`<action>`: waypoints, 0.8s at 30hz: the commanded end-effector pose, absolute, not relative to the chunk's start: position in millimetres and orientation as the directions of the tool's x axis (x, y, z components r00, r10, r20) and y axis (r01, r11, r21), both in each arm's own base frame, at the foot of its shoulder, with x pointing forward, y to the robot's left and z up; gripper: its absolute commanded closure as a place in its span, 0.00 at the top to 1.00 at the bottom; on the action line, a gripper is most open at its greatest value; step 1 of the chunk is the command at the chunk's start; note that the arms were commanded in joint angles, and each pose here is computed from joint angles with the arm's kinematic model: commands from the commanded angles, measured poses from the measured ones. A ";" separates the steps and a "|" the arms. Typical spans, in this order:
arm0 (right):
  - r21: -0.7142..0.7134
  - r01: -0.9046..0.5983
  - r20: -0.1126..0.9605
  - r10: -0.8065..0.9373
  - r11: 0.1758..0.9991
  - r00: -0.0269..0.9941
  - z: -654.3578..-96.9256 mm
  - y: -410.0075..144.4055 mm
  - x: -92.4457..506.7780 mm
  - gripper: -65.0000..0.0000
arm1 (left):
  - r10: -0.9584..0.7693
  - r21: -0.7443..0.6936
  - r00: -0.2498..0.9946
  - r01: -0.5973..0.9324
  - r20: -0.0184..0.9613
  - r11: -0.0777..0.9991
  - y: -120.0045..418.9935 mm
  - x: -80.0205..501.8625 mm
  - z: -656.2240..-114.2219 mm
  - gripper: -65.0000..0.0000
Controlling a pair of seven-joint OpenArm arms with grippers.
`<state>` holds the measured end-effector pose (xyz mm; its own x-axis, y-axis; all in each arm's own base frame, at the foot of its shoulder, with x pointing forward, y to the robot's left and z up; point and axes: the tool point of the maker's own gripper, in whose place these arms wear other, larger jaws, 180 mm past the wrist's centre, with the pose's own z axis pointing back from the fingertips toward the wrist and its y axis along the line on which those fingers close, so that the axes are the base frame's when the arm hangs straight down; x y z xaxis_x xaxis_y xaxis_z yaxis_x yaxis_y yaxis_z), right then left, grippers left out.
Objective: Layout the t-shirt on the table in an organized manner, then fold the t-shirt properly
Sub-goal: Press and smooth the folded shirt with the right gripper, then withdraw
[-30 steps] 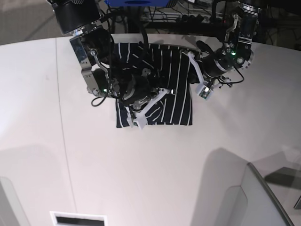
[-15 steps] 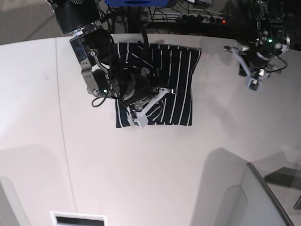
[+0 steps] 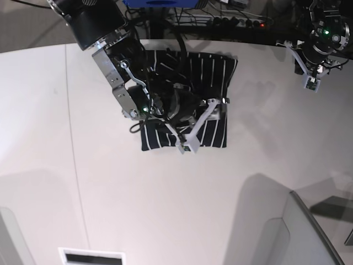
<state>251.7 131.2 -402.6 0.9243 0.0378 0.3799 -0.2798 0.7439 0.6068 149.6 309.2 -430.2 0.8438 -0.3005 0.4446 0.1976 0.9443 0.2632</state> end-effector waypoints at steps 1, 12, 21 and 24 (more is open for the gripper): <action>0.623 -0.305 0.419 0.022 0.720 0.908 -386.3 139.3 261.3 0.72 | -0.316 0.287 0.825 0.196 0.469 0.938 315.1 157.6 -419.9 0.00; 0.584 -0.426 0.487 0.122 0.691 0.865 -369.7 161.8 262.0 0.82 | -0.317 0.290 0.822 0.194 0.473 0.937 315.2 160.1 -419.0 0.00; 0.518 -0.515 0.509 0.237 0.683 0.827 -363.4 185.7 248.1 0.82 | -0.316 0.290 0.827 0.195 0.464 0.937 317.5 158.3 -420.8 0.00; 0.488 -0.575 0.538 0.292 0.657 0.791 -357.7 195.5 242.6 0.82 | -0.316 0.290 0.827 0.195 0.464 0.937 317.5 158.3 -420.8 0.00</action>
<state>231.6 186.7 -377.3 0.8124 0.3170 0.4894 -0.5550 0.6778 0.4823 153.8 312.4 -428.3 0.8406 -0.3035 0.4487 0.1958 0.9425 0.2707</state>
